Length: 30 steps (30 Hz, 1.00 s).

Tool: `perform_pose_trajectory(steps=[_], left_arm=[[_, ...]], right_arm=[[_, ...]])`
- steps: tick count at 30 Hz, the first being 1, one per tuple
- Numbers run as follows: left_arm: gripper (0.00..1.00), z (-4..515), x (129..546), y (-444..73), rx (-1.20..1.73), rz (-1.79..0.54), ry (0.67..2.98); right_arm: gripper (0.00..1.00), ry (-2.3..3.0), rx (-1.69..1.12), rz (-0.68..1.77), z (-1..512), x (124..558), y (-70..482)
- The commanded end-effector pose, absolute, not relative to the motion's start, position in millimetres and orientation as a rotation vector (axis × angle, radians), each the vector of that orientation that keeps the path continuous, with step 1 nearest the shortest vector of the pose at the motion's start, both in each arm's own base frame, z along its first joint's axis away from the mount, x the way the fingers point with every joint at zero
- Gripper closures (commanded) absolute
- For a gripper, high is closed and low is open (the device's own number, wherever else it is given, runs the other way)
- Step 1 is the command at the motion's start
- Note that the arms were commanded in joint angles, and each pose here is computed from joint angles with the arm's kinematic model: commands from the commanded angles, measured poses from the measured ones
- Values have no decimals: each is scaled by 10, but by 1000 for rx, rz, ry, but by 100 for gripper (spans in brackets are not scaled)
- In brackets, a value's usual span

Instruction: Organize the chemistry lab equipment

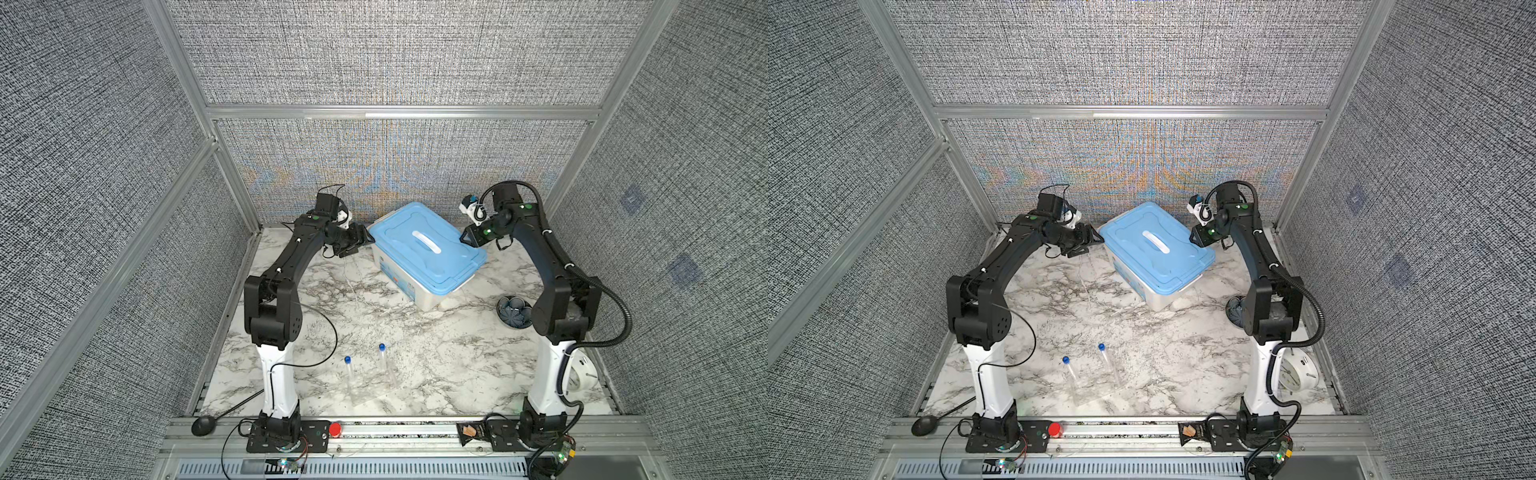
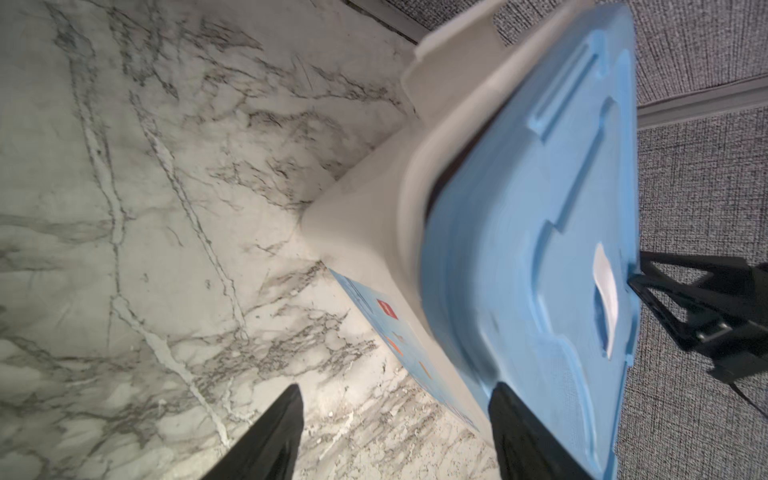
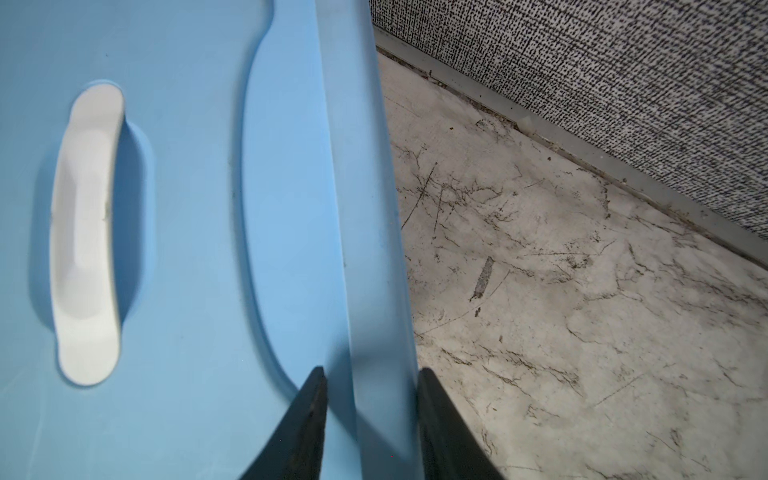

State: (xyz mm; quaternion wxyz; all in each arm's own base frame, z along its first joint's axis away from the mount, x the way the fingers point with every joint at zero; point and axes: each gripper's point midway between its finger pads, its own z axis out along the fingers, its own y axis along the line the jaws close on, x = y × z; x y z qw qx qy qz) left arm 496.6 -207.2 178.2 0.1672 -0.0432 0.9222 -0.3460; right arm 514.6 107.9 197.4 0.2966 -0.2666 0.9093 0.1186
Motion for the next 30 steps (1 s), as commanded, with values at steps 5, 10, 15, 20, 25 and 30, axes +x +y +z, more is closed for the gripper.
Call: perform_pose_trajectory(steps=[5,10,15,20,25,30], left_arm=[[28,1870,5081,-2091,-45,-1006,2617],[28,1762,5142,-2019,-80,-992,2636],[28,1722,5183,-1926,-82,-959,2635],[28,1659,5289,-1874,-28,-923,2617],[24,1788,5333,-1917,-7,-958,2622],[18,2079,5429,-1968,62,-984,2505]], right_arm=[[65,2469,-487,423,1957,5104,1148],[67,2443,-482,400,1928,5157,1235],[68,2451,-495,403,1891,5186,1366],[56,2441,-468,383,1976,5214,1393],[41,2445,-188,423,2317,5134,1257],[35,2366,211,514,2629,4860,1099]])
